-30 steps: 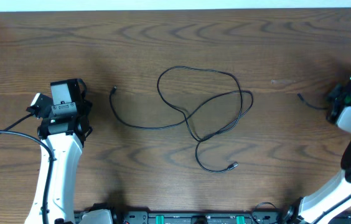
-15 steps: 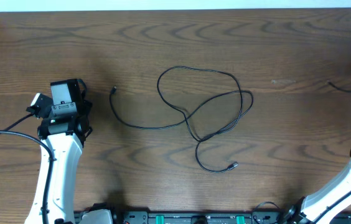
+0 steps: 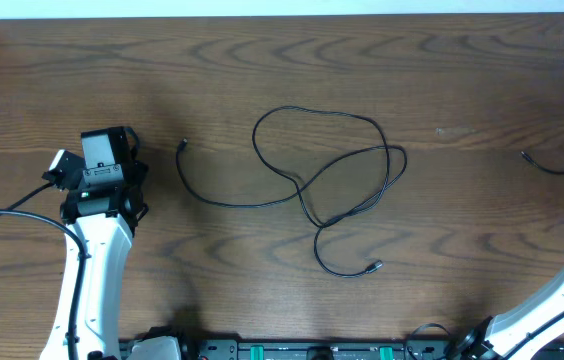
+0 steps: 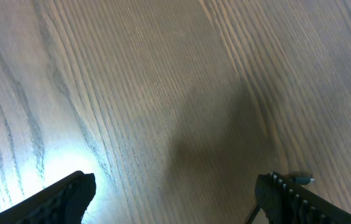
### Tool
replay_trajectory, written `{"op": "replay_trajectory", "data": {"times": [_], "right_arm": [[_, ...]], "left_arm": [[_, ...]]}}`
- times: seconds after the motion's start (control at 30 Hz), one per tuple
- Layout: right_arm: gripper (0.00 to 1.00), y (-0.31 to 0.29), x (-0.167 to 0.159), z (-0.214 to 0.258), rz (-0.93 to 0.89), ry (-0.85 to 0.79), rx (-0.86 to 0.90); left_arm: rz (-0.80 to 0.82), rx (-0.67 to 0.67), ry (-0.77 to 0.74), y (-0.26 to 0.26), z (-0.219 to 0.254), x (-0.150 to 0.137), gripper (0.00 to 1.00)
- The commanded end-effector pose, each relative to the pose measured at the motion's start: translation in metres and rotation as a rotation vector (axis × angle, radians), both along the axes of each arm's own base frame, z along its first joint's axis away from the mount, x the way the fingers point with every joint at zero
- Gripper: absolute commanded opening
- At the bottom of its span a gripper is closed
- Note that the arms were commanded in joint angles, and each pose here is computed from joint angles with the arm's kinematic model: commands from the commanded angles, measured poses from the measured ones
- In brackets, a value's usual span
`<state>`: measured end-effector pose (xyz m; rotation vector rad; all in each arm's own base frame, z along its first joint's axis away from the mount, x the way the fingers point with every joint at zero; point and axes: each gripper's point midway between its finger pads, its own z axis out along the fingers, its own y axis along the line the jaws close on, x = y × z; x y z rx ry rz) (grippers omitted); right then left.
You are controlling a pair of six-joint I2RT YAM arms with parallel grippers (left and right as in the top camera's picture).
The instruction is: Untangle cables
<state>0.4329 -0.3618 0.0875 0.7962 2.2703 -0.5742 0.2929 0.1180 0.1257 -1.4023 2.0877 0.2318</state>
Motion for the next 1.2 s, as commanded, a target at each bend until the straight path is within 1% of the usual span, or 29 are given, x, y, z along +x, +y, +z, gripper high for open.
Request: {"op": "replay_trajectory", "data": {"times": [0.0, 0.13, 0.23, 0.43, 0.57, 0.73, 0.87, 0.93, 1.0, 1.1, 1.17], "right_arm": [[0.99, 0.010, 0.009, -0.006, 0.059, -0.006, 0.045], [0.99, 0.043, 0.019, -0.018, 0.167, -0.012, 0.167], [0.99, 0.082, 0.032, -0.026, 0.284, -0.028, 0.288], [0.99, 0.179, 0.055, -0.029, 0.530, -0.054, 0.518], [0.99, 0.246, 0.061, -0.032, 0.656, -0.014, 0.620], [0.99, 0.318, 0.060, -0.037, 0.744, 0.065, 0.695], [0.99, 0.383, 0.046, -0.041, 0.827, 0.160, 0.767], [0.99, 0.405, 0.039, -0.043, 0.878, 0.201, 0.770], [0.95, 0.425, 0.032, -0.044, 0.932, 0.236, 0.764], [0.87, 0.446, 0.024, -0.044, 0.966, 0.281, 0.756], [0.82, 0.457, 0.017, -0.041, 0.979, 0.315, 0.714]], "left_arm": [[0.012, 0.003, -0.004, 0.002, 0.002, -0.002, 0.87], [0.012, 0.003, -0.004, 0.002, 0.002, -0.002, 0.87], [0.012, 0.003, -0.004, 0.002, 0.002, -0.002, 0.87], [0.012, 0.003, -0.004, 0.002, 0.002, -0.002, 0.87], [0.012, 0.003, -0.004, 0.002, 0.002, -0.002, 0.87], [0.012, 0.003, -0.004, 0.002, 0.002, -0.002, 0.87], [0.012, 0.003, -0.004, 0.002, 0.002, -0.002, 0.87], [0.012, 0.003, -0.004, 0.002, 0.002, -0.002, 0.87], [0.012, 0.003, -0.004, 0.002, 0.002, -0.002, 0.87], [0.012, 0.003, -0.004, 0.002, 0.001, -0.002, 0.87], [0.012, 0.003, -0.004, 0.002, 0.002, -0.002, 0.87]]}}
